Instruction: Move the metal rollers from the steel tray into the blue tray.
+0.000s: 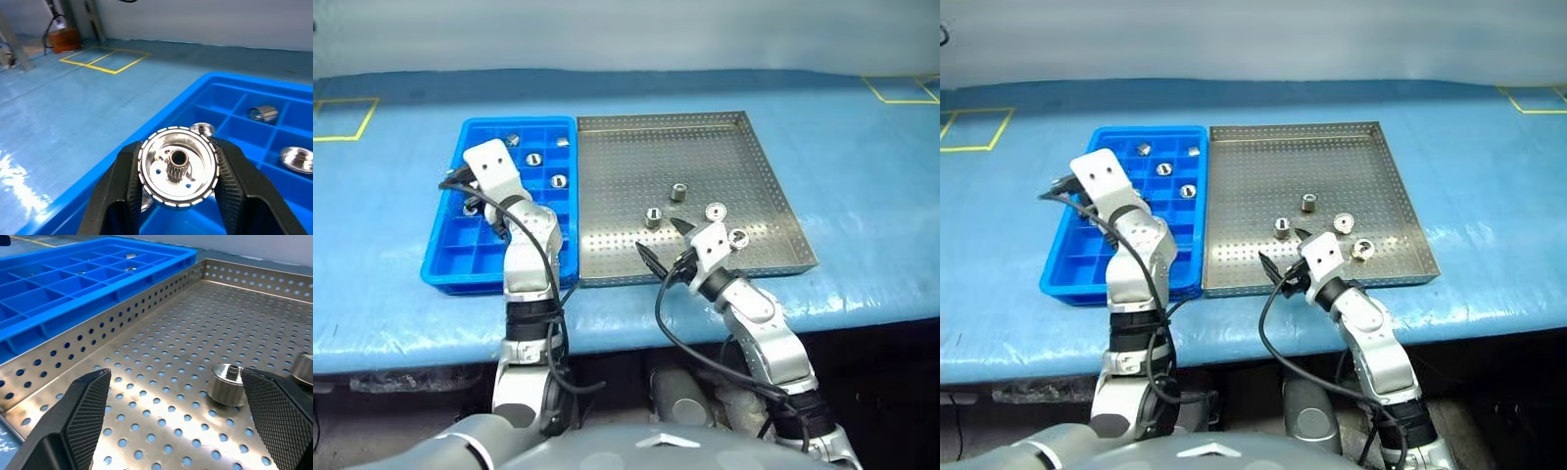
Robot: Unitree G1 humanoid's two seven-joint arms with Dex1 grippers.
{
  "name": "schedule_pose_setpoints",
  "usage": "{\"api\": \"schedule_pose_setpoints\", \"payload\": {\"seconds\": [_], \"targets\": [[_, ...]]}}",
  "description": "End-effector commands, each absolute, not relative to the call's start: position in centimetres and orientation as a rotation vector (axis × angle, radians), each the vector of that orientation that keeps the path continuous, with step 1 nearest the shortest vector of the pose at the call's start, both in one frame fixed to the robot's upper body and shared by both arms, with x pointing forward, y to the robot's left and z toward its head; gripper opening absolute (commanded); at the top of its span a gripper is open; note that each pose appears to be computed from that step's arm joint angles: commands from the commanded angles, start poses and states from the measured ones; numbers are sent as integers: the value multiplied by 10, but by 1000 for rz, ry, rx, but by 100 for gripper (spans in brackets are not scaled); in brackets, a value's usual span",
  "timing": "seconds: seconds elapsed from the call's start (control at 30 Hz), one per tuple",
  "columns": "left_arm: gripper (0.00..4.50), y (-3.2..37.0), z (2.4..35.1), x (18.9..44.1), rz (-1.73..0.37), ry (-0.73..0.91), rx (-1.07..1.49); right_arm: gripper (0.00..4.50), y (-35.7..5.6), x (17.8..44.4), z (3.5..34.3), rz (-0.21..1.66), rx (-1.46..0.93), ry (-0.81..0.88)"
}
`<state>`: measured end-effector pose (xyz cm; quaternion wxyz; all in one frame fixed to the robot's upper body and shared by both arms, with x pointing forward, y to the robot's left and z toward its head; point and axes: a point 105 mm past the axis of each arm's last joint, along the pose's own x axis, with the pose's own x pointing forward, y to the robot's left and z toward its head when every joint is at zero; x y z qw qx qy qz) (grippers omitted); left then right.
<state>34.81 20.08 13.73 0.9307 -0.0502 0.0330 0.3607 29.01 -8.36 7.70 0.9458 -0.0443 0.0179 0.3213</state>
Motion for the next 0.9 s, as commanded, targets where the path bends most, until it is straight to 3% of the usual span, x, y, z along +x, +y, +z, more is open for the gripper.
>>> {"api": "schedule_pose_setpoints", "payload": {"seconds": [0.03,0.3,0.57,0.9], "targets": [[172,202,150,336,667,-9,-195,450,-74,290,82,695,-97,-2],[172,222,134,306,720,69,-144,450,-66,293,81,741,-106,2],[172,206,92,291,594,283,-197,450,-62,294,82,771,-115,2],[172,200,79,276,568,367,-157,450,-60,291,78,782,-124,13]]}}
